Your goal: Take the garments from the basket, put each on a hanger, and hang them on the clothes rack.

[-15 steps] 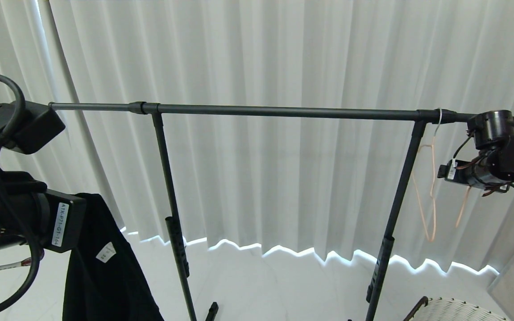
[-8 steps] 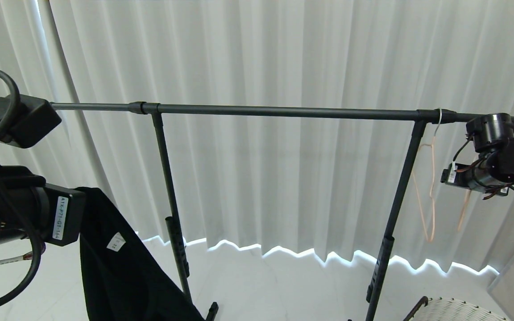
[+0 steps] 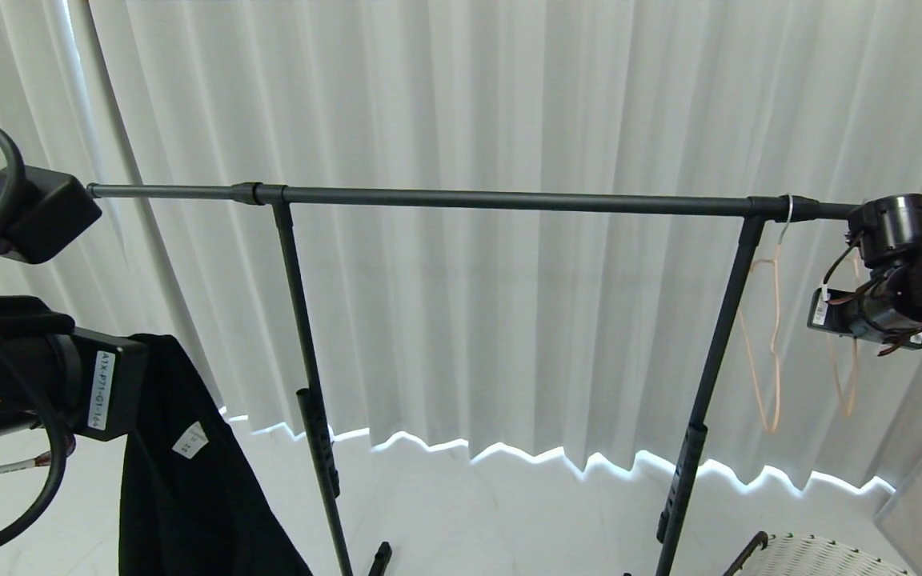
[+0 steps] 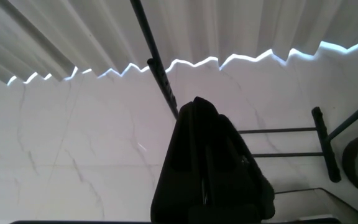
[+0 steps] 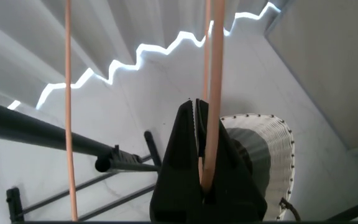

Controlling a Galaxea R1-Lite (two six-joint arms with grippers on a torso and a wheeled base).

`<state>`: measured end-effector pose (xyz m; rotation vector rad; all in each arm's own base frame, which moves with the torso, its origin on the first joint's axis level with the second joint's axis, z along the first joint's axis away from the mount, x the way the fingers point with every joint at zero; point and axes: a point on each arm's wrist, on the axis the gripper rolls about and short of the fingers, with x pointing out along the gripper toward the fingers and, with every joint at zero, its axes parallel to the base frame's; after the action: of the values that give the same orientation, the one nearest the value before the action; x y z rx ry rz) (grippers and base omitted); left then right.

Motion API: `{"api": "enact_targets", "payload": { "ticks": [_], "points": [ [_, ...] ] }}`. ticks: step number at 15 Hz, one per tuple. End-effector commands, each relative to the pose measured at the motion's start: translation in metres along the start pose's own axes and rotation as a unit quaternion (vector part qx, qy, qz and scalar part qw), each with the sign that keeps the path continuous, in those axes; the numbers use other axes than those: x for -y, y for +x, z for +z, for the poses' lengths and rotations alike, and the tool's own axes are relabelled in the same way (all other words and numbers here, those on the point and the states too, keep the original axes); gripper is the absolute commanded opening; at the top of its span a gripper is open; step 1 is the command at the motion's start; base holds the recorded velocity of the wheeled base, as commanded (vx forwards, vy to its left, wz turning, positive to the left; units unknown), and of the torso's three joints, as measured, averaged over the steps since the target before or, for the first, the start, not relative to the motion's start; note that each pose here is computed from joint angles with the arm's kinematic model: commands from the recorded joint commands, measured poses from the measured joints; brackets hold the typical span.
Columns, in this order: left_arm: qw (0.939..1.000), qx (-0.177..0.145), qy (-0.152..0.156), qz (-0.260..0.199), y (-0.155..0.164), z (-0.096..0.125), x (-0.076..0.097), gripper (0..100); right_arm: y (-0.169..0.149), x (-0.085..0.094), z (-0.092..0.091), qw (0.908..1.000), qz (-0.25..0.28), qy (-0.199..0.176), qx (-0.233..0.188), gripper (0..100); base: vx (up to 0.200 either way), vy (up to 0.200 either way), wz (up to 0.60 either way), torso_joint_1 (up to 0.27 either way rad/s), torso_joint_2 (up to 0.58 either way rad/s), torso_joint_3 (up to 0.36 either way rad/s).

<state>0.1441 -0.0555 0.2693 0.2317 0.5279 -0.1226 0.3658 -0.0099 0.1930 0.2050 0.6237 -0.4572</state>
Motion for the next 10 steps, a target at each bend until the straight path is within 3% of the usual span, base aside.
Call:
{"api": "enact_targets", "payload": {
  "ticks": [1, 7, 10],
  "points": [
    [1.0, 0.002, -0.003, 0.004, -0.002, -0.001, -0.002, 0, -0.015, 0.003, 0.007, 0.9998, 0.007, 0.006, 0.017, 0, 0.0, 0.0, 0.0, 0.0, 0.0, 0.0],
    [1.0, 0.007, -0.004, 0.006, -0.008, -0.006, -0.004, 0, -0.058, 0.017, 0.007, 0.9985, 0.036, 0.001, 0.041, 0, 0.0, 0.0, 0.0, 0.0, 0.0, 0.0],
    [1.0, -0.001, -0.002, 0.005, -0.006, -0.01, -0.003, 0, -0.076, 0.029, 0.007, 0.9967, 0.057, -0.031, 0.049, 0, 0.0, 0.0, 0.0, 0.0, 0.0, 0.0]
  ]
}}
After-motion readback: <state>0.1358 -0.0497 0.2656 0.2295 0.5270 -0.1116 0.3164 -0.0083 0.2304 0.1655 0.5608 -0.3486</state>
